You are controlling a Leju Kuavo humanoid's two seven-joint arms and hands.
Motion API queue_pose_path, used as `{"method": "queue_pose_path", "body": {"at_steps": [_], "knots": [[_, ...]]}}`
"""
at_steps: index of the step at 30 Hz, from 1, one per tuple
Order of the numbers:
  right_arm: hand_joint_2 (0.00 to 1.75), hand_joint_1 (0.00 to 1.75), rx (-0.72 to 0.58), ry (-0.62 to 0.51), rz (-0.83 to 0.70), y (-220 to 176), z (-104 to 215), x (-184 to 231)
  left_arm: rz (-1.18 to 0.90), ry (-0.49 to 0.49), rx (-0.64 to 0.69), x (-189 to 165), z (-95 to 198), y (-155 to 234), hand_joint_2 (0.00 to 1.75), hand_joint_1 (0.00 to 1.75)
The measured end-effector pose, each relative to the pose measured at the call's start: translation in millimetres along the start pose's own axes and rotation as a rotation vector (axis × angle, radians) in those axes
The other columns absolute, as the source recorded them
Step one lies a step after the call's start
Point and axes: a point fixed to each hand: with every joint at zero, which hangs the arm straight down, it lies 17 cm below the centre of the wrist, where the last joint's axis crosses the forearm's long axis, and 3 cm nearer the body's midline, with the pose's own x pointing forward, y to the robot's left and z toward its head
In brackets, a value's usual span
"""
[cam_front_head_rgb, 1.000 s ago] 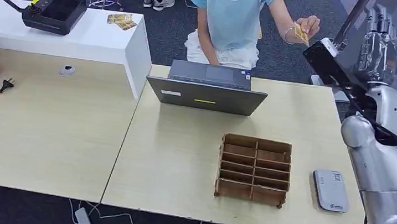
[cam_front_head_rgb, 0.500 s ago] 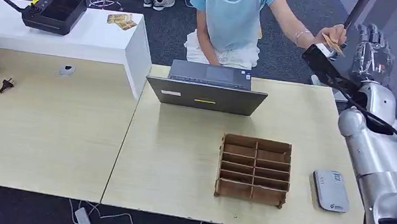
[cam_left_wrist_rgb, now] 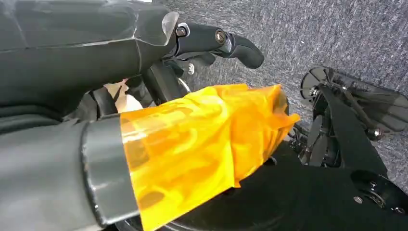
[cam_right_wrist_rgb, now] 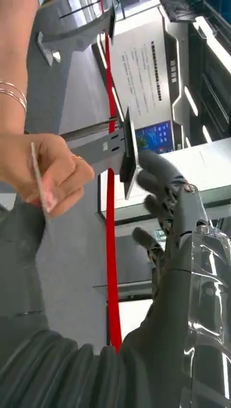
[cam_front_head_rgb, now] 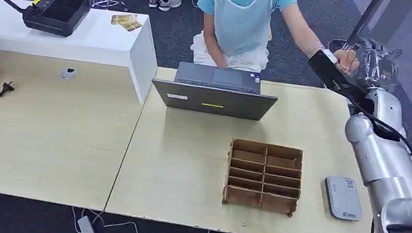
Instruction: Pass the card to the sensor for recognition and then transmit it.
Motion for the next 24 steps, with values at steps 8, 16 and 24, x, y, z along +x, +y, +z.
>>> {"method": "queue_pose_path", "body": {"at_steps": [8,16,24], "knots": [[1.75,1.75,-0.002,-0.007,0.002,0,0,1,0.007,0.0,0.004,0,0,1,0.0,0.0],[1.75,1.75,-0.02,-0.004,-0.004,-5,-1,-2,0.012,0.001,0.004,0,0,1,0.0,0.0],[1.75,1.75,-0.074,-0.041,-0.124,-20,4,10,0.029,0.003,0.007,0,0,0,0.0,0.0]]}}
